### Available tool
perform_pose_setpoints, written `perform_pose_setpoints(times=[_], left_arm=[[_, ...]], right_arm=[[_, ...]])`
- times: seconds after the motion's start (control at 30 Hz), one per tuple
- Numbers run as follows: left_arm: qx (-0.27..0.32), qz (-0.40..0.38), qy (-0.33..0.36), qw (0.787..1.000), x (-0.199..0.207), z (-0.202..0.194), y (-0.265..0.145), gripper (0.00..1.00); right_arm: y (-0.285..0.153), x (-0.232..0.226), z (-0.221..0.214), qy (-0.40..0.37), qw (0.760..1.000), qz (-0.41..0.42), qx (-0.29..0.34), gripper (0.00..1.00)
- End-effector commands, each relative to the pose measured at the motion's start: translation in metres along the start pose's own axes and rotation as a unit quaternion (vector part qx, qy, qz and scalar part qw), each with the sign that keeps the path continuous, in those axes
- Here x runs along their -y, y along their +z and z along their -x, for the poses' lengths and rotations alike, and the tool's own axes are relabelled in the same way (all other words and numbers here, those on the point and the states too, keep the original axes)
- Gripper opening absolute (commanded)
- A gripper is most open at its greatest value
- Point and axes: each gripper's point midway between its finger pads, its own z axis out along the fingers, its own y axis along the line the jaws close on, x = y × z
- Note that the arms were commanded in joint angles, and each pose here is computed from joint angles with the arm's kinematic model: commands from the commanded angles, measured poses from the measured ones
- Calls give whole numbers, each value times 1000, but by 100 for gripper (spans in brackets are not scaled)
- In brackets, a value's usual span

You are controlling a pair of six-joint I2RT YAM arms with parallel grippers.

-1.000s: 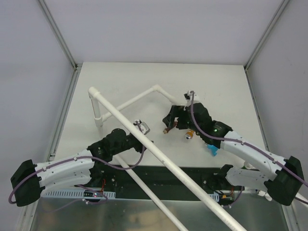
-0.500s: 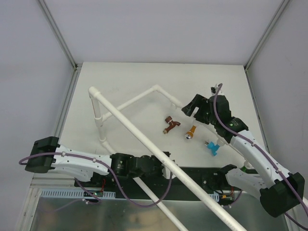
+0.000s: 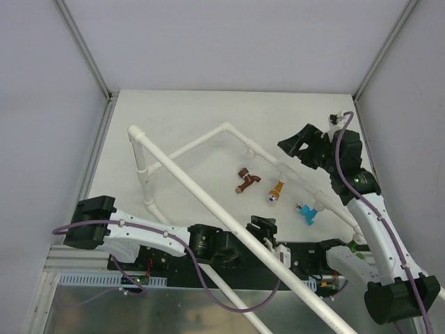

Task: Install the water faucets
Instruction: Place the water faucet at the center of the board, then adjust the adaptor at the center of the board.

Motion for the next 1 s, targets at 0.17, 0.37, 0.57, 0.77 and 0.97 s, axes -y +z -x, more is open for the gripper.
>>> perform_pose_setpoints(times=[0.17, 0.37, 0.57, 0.77, 0.97], left_arm=[[77, -43, -54, 995, -14, 61, -18, 57], [93, -68, -30, 993, -4, 86, -14, 57], [45, -28, 99, 994, 27, 75, 9, 56], [66, -30, 63, 995, 61, 72, -2, 56], [66, -51, 84, 993, 101, 72, -17, 57]], right_arm=[[-29, -73, -119, -198, 949, 206, -134, 88], [13, -56, -167, -178, 958, 150, -169, 88], [37, -34, -191, -143, 965, 129, -180, 88], [41, -23, -198, -153, 963, 117, -190, 88], [43, -22, -199, -163, 961, 112, -193, 88]])
